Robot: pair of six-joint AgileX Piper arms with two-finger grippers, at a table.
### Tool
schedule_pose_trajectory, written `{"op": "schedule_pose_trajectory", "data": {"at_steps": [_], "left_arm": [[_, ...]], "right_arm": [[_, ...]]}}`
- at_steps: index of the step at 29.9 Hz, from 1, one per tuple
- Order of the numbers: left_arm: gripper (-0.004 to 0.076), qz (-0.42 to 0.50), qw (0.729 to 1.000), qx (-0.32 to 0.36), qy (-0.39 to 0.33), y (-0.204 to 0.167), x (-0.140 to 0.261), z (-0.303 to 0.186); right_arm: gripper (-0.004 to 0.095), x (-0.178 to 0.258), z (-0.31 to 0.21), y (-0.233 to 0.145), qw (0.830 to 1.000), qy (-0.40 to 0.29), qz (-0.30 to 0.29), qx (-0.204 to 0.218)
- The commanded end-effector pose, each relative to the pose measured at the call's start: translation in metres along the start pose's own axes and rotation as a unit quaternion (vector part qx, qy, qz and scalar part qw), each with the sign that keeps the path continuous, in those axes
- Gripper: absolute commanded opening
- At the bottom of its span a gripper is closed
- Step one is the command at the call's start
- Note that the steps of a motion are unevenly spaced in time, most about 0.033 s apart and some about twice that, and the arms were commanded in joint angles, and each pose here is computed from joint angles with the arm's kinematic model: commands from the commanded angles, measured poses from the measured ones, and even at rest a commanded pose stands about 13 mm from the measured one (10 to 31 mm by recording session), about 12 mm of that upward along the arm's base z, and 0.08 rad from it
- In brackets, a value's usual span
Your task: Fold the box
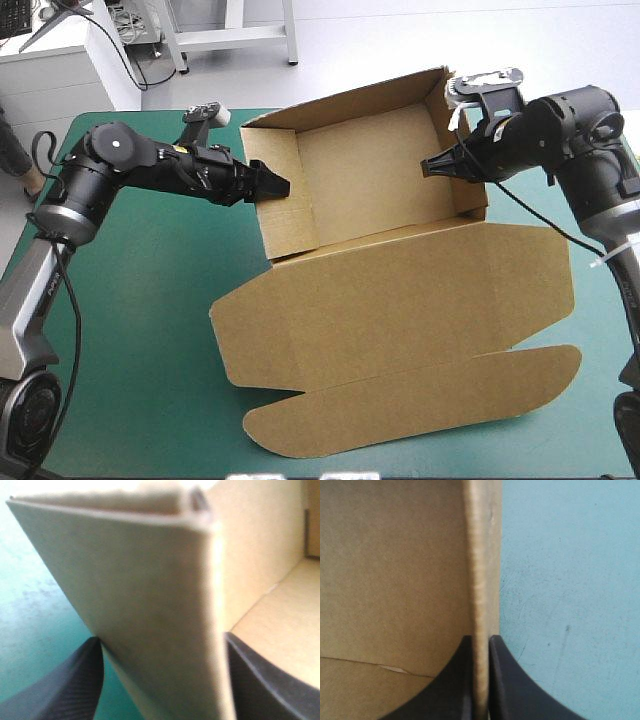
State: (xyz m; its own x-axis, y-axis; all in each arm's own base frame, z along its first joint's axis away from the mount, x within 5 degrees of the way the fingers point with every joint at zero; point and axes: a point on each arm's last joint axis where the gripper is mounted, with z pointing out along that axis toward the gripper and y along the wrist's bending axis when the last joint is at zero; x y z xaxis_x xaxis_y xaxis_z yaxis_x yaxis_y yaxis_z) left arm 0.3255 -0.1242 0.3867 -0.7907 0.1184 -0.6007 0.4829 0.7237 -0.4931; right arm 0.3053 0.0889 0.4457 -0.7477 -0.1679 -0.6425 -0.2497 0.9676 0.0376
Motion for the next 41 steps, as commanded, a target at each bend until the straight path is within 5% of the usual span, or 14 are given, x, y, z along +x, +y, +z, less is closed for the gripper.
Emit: {"op": "schedule_pose_trajectory", "data": {"at_steps": [1, 9, 15, 26, 41], "left_arm": [[0.0441, 0.01, 0.998, -0.048, -0.048, -0.03, -0.011, -0.015], [0.0284, 0.01, 0.995, -0.083, -0.05, -0.041, -0.01, -0.006], [0.0003, 0.01, 0.991, -0.128, -0.034, -0.038, -0.007, 0.004], [-0.0008, -0.013, 0.979, -0.205, 0.008, -0.013, -0.003, 0.04], [-0.0008, -0.051, 0.969, -0.227, 0.082, 0.037, 0.009, 0.125]], "right_arm": [[-0.0016, -0.01, -0.015, 0.013, 0.998, -0.058, 0.01, -0.031], [-0.0015, -0.013, 0.005, 0.037, 0.997, -0.05, 0.009, -0.055], [-0.0012, -0.013, 0.022, 0.054, 0.997, -0.038, 0.016, -0.059], [-0.0012, -0.01, 0.074, 0.059, 0.999, 0.023, 0.027, -0.037], [-0.0013, 0.003, 0.181, 0.055, 0.995, 0.098, 0.008, -0.007]]}}
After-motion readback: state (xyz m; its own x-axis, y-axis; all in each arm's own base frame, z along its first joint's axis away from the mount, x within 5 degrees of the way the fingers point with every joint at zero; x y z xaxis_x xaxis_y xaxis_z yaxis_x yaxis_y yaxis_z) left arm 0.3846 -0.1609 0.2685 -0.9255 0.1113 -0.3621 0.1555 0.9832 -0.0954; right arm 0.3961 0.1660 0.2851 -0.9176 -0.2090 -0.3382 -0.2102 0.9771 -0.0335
